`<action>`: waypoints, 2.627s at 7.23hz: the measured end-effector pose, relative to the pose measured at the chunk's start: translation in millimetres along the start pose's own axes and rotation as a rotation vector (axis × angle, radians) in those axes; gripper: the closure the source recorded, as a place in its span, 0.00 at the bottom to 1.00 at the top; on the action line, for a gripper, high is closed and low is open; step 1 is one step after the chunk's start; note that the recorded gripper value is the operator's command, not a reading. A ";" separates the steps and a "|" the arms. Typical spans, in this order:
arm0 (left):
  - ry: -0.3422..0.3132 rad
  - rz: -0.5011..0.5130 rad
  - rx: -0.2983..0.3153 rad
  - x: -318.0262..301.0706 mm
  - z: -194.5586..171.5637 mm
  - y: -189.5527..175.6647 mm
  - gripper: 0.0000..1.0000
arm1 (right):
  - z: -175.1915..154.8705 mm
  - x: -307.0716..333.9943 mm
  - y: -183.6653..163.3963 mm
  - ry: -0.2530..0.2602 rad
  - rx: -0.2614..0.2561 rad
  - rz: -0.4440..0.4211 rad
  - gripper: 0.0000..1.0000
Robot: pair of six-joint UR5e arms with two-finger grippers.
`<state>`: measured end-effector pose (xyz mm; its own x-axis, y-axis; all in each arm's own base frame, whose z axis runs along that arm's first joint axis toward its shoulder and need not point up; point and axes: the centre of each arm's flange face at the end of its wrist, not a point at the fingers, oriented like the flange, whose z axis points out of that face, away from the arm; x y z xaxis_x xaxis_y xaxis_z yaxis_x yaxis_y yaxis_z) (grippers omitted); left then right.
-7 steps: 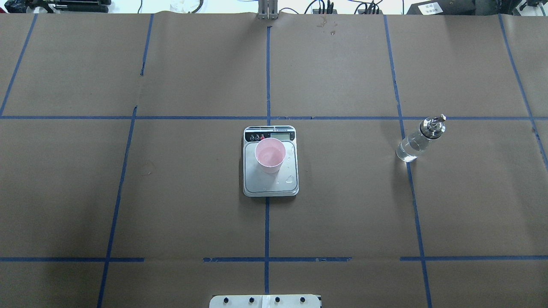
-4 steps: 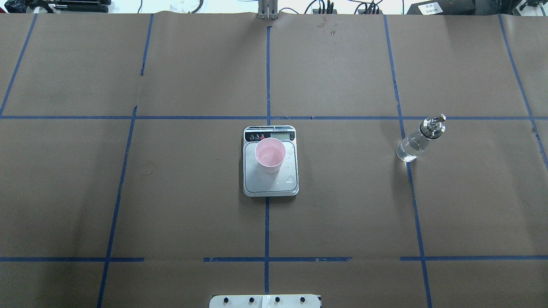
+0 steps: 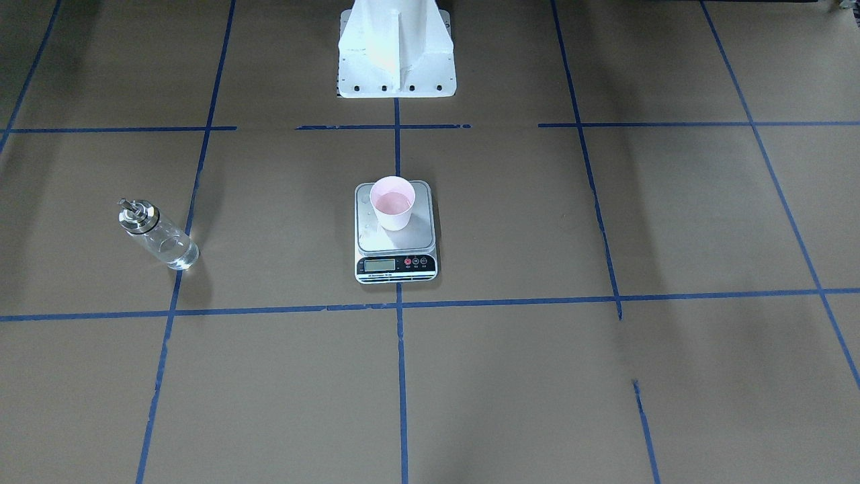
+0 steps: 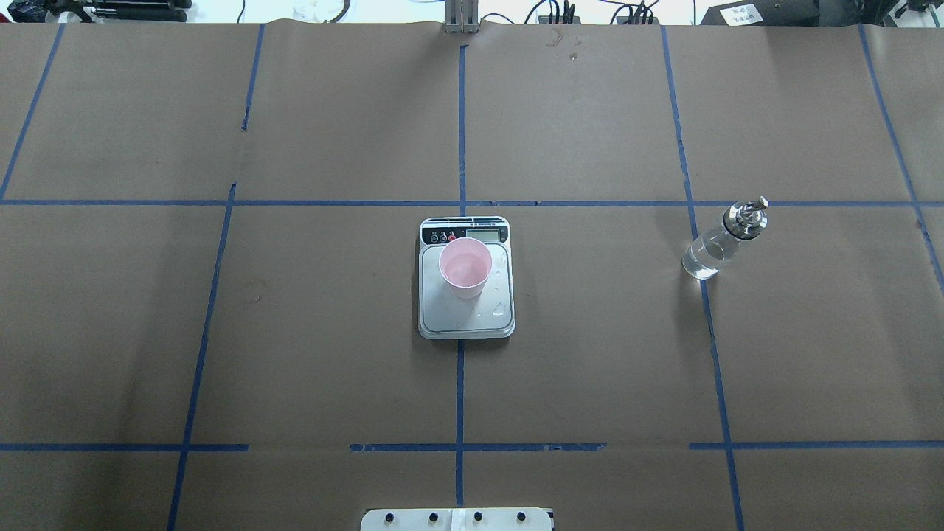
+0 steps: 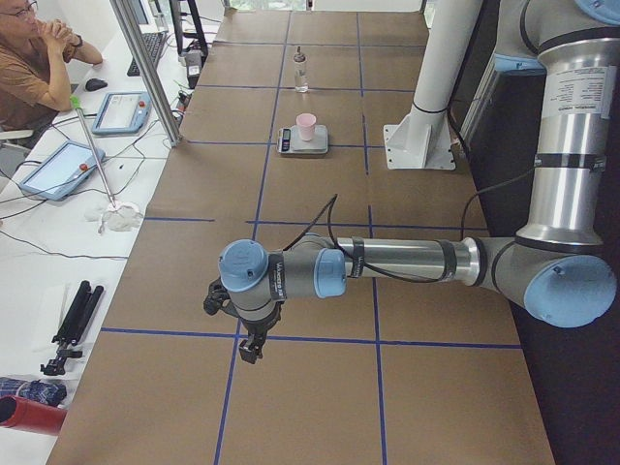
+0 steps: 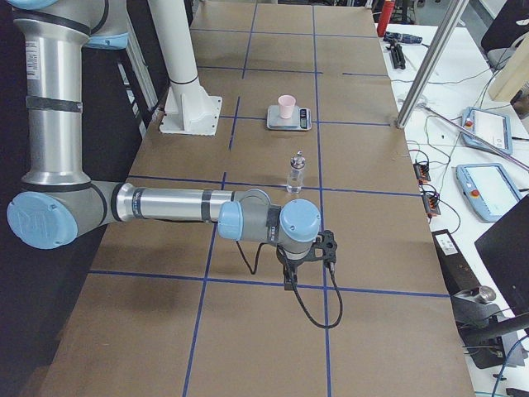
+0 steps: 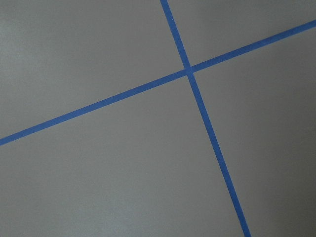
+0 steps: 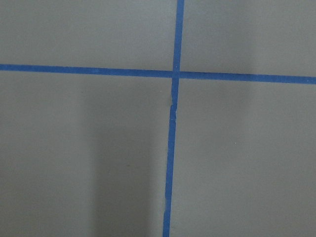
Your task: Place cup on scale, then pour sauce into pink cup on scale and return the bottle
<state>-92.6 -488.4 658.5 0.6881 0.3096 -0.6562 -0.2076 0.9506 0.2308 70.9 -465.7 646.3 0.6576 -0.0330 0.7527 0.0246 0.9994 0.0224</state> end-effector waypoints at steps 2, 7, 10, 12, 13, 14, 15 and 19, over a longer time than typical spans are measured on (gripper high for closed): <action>-0.012 -0.060 0.048 2.7 -3.4 -0.6 0.00 | -0.6 0.0 -6.4 0.002 0.023 -0.006 0.00; -0.033 -0.114 0.138 11.4 -16.8 -11.6 0.00 | 10.0 13.8 -4.6 0.003 0.033 -0.006 0.00; -0.030 -0.158 0.148 14.3 -20.4 -13.9 0.00 | 9.5 13.7 -4.5 0.002 0.035 0.029 0.00; -0.027 -0.214 0.156 17.3 -24.0 -15.7 0.00 | 9.2 13.3 -4.3 0.002 0.036 0.040 0.00; -0.025 -0.241 0.159 18.4 -25.3 -16.2 0.00 | 9.1 13.1 -4.2 0.001 0.036 0.041 0.00; -0.023 -0.267 0.164 20.2 -27.3 -17.2 0.00 | 8.5 12.4 -4.5 0.000 0.037 0.040 0.00; -0.021 -0.282 0.165 20.6 -27.7 -17.4 0.00 | 7.0 11.8 -5.2 0.000 0.040 0.037 0.00; -0.020 -0.294 0.162 20.0 -26.2 -17.5 0.00 | 4.3 10.9 -6.9 -0.001 0.046 0.038 0.00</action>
<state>-93.5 -498.3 622.5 0.7158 0.0204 -0.6980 0.1139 0.9828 0.1455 74.7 -472.9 657.2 0.6568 0.0048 0.7540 -0.0350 0.9991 0.0242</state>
